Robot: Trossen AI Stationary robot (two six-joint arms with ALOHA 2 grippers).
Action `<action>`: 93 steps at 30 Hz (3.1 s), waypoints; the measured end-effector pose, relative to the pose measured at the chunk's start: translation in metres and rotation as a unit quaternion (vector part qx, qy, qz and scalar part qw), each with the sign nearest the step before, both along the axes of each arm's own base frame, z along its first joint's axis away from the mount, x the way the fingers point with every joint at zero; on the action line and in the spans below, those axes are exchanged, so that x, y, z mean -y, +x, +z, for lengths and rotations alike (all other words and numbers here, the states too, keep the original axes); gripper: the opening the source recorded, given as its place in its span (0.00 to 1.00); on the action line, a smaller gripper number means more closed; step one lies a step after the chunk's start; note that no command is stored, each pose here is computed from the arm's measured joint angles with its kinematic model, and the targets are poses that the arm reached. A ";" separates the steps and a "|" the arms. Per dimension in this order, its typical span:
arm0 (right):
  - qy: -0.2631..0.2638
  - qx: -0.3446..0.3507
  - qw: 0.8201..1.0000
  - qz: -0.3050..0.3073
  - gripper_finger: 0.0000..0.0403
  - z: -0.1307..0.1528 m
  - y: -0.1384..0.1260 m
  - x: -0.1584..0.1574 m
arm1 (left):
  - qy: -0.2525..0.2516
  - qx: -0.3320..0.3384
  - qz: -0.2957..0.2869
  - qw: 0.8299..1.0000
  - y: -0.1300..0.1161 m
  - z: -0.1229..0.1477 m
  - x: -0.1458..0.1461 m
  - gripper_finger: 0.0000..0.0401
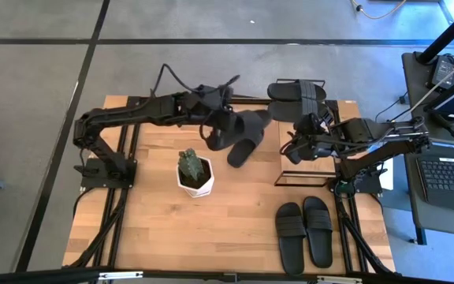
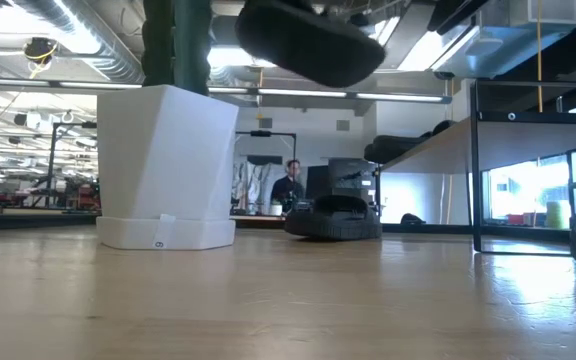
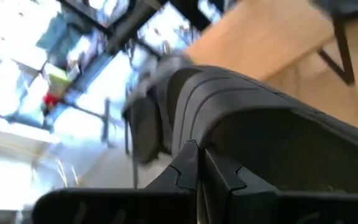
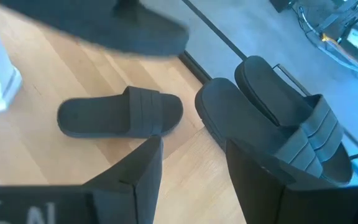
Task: Pick and place slides into the shelf
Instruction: Put the black slide on the shelf
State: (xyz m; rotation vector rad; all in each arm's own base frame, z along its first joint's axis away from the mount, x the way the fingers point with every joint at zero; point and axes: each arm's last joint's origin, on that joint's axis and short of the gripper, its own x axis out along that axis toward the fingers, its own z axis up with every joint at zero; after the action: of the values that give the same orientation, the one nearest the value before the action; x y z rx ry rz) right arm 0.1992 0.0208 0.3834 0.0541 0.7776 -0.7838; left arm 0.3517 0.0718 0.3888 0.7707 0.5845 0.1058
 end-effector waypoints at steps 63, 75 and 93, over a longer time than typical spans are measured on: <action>0.408 0.235 0.867 -0.162 0.44 -0.005 -0.098 0.038 | 0.184 -0.003 -0.086 0.979 0.058 -0.033 0.047 0.00; 0.425 0.317 0.842 -0.104 0.44 -0.039 -0.090 0.056 | 0.184 -0.007 -0.085 0.979 0.057 -0.034 0.052 0.00; 0.419 0.364 0.829 -0.075 0.44 -0.050 -0.076 0.074 | 0.192 -0.021 -0.066 0.979 0.056 -0.035 0.053 0.00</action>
State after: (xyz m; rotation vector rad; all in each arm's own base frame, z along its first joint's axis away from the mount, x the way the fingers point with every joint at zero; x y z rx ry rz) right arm 0.1232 -0.0529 0.3330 1.1592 0.3229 -0.4458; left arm 0.4080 0.0188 0.3540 1.1881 0.5570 0.0812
